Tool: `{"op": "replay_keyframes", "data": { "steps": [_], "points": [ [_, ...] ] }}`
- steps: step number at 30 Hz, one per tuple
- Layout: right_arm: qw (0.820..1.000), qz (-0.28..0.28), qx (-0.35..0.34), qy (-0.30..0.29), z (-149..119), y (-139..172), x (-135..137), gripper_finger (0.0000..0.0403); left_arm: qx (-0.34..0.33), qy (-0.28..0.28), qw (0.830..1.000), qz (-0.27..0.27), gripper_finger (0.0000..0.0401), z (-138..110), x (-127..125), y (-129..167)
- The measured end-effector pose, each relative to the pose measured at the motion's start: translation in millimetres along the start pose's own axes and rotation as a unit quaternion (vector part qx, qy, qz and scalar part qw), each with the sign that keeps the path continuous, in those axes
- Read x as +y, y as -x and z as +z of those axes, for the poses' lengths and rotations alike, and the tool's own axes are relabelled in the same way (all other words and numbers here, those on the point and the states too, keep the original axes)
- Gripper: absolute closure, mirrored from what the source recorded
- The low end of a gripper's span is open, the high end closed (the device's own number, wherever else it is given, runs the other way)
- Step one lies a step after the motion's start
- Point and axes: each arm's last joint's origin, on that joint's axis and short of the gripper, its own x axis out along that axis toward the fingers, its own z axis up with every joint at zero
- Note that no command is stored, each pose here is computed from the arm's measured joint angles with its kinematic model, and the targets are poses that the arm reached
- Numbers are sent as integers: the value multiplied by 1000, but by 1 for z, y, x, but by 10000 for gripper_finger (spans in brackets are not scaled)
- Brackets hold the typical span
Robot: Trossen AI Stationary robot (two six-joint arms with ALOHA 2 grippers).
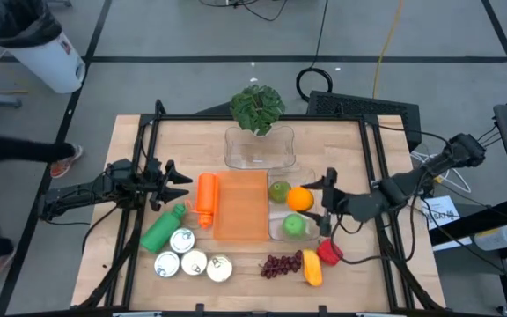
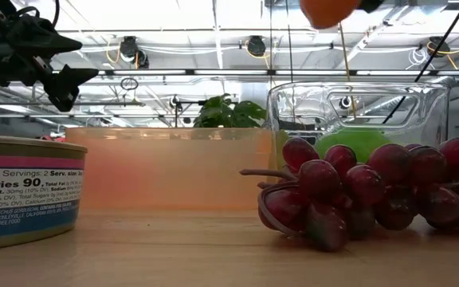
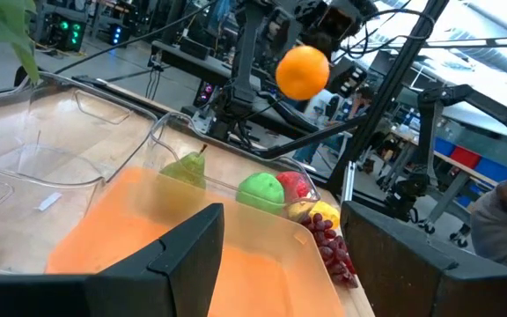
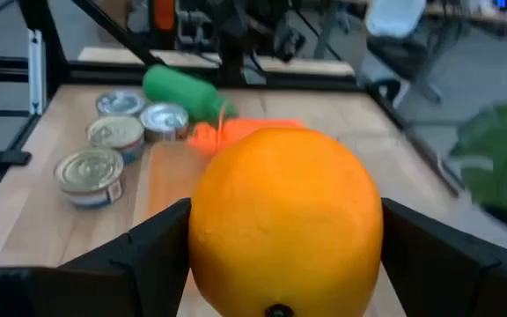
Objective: Pick & Place Food Item
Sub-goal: Put the orange into the bottom transparent bin
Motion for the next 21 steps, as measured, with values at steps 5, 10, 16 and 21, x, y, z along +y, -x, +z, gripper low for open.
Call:
{"op": "replay_keyframes", "data": {
  "steps": [5,10,16,21],
  "points": [
    [1000,1,-4,15,3,-8,-10,97,0,0,1000,0,158,0,0,0],
    [997,41,-62,-11,-5,-21,-15,97,0,0,1000,0,158,0,0,0],
    [977,146,-131,-78,-33,-41,-25,97,0,0,1000,0,158,0,0,0],
    [941,277,-150,-122,-36,-41,-27,96,0,0,1000,0,158,0,0,0]
  ]
}}
